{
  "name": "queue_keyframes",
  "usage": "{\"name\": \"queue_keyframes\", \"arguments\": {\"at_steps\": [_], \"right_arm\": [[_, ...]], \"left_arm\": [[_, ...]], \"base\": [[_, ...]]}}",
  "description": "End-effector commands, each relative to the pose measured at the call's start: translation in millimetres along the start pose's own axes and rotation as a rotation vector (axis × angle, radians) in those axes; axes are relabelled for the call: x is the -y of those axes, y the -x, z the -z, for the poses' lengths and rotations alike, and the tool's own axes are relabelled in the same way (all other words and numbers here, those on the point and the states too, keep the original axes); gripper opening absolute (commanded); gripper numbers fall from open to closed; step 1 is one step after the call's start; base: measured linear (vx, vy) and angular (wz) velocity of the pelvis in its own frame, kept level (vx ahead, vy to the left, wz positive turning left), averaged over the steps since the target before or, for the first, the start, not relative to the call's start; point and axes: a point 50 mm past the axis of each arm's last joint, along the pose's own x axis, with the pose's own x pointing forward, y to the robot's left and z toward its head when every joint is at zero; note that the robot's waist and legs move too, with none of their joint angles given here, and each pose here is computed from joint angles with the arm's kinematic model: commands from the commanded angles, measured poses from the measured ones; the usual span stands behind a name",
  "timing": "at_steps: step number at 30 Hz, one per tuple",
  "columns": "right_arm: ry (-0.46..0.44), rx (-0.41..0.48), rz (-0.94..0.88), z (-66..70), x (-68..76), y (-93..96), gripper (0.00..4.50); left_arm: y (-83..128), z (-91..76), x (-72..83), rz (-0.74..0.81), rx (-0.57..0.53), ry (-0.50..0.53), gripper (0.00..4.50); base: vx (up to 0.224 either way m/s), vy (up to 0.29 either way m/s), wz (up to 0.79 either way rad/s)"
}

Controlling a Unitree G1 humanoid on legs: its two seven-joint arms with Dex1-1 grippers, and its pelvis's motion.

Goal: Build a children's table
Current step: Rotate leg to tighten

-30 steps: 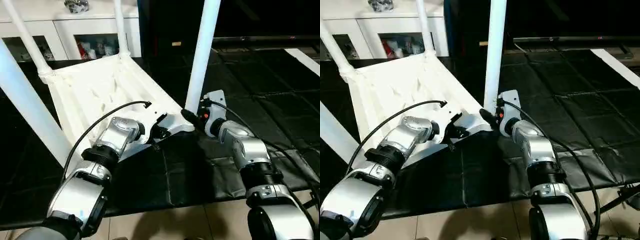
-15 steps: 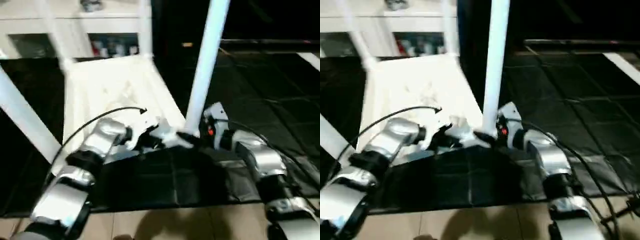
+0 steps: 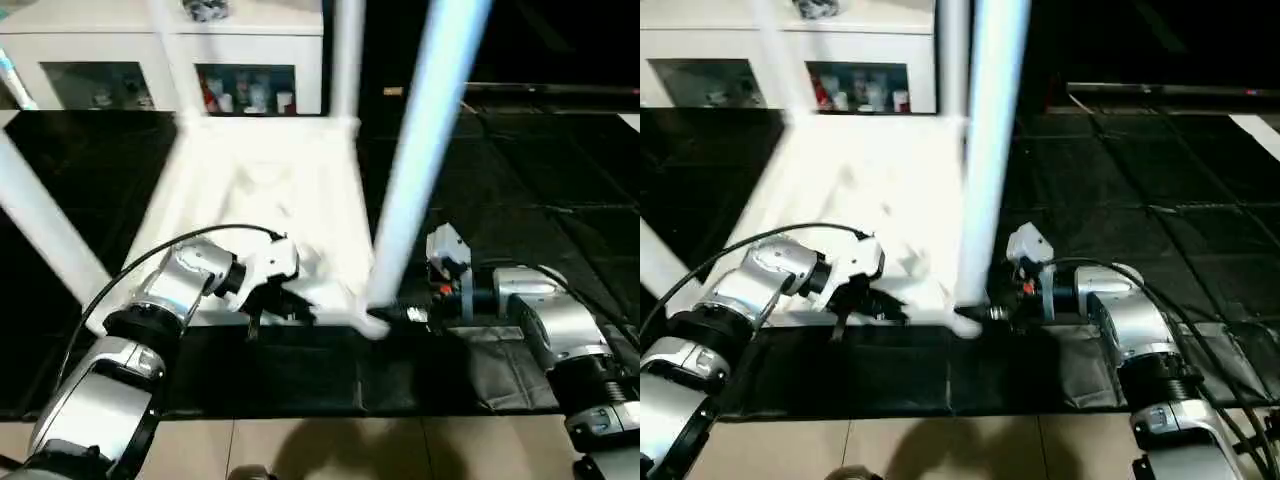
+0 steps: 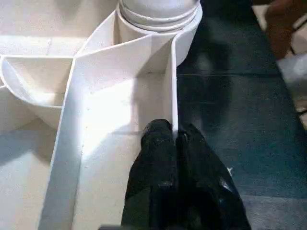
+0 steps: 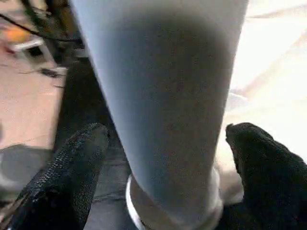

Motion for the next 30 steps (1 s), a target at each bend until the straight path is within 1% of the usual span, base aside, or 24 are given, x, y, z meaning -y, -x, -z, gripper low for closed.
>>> {"name": "queue_keyframes", "arguments": {"at_steps": [1, 2, 3, 4, 6, 7, 8, 9, 12, 13, 14, 17, 18, 20, 26, 27, 28, 30], "right_arm": [[0.003, -0.001, -0.042, -4.1, -1.3, 2.0, 3.88], [-0.001, 0.001, -0.050, -4.3, -1.3, 2.1, 3.86], [-0.010, -0.004, -0.063, -4.3, -0.9, 2.2, 3.59], [-0.020, -0.011, -0.080, -4.0, -0.7, 2.2, 3.48], [-0.031, -0.021, -0.104, -3.4, -0.5, 2.5, 3.45], [-0.035, -0.025, -0.115, -3.1, -0.6, 2.7, 3.31], [-0.035, -0.025, -0.115, -3.1, -0.6, 2.7, 3.31], [-0.043, -0.032, -0.134, -3.0, -1.1, 3.0, 3.04], [-0.050, -0.036, -0.151, -3.5, -1.8, 3.3, 2.96], [-0.052, -0.036, -0.154, -3.5, -2.0, 3.3, 2.70], [-0.054, -0.037, -0.157, -3.5, -2.2, 3.3, 2.70], [-0.058, -0.036, -0.166, -3.1, -3.1, 3.2, 2.45], [-0.060, -0.036, -0.168, -2.7, -3.4, 3.1, 2.45], [-0.063, -0.035, -0.172, -1.8, -4.2, 2.8, 2.27], [-0.076, -0.022, -0.175, 0.2, -6.4, 1.4, 2.18], [-0.081, -0.015, -0.174, 0.3, -7.0, 1.0, 2.18], [-0.096, 0.021, -0.172, 0.6, -10.3, -1.4, 2.17], [-0.106, 0.039, -0.166, 1.6, -12.1, -3.2, 2.17]], "left_arm": [[-2.9, -15.7, 1.0, 0.069, 0.024, -0.090, 0.00], [-2.9, -15.5, 1.1, 0.072, 0.023, -0.091, 0.00], [-2.6, -14.9, 1.3, 0.074, 0.020, -0.092, 0.00], [-2.5, -14.3, 1.3, 0.073, 0.016, -0.092, 0.00], [-2.2, -13.5, 1.5, 0.074, 0.012, -0.093, 0.00], [-2.1, -13.3, 1.5, 0.074, 0.011, -0.094, 0.00], [-2.1, -13.3, 1.5, 0.074, 0.011, -0.094, 0.00], [-2.0, -13.1, 1.5, 0.074, 0.009, -0.094, 0.00], [-1.5, -12.7, 0.7, 0.065, 0.006, -0.095, 0.00], [-1.4, -12.5, 0.4, 0.061, 0.005, -0.094, 0.00], [-1.3, -12.3, 0.3, 0.060, 0.005, -0.093, 0.00], [-1.1, -11.8, 0.0, 0.054, 0.006, -0.088, 0.00], [-1.0, -11.5, -0.2, 0.052, 0.006, -0.086, 0.00], [-0.8, -11.4, -0.7, 0.047, 0.006, -0.083, 0.00], [-0.8, -11.6, -2.3, 0.030, 0.021, -0.062, 0.00], [-0.9, -11.9, -2.6, 0.027, 0.026, -0.058, 0.00], [-1.5, -13.6, -4.7, 0.002, 0.047, -0.037, 0.00], [-2.2, -14.7, -5.9, -0.014, 0.063, -0.018, 0.00]], "base": [[0.000, 0.000, 0.00], [0.000, 0.000, 0.00], [0.000, 0.000, 0.00], [0.000, 0.000, 0.00], [0.000, 0.000, 0.00], [0.000, 0.000, 0.00], [0.000, 0.000, 0.00], [0.000, 0.000, 0.00], [0.000, 0.000, 0.00], [0.000, 0.000, 0.00], [0.000, 0.000, 0.00], [0.000, 0.000, 0.00], [0.000, 0.000, 0.00], [0.000, 0.000, 0.00], [0.000, 0.000, 0.00], [0.000, 0.000, 0.00], [0.000, 0.000, 0.00], [0.000, 0.000, 0.00]]}}
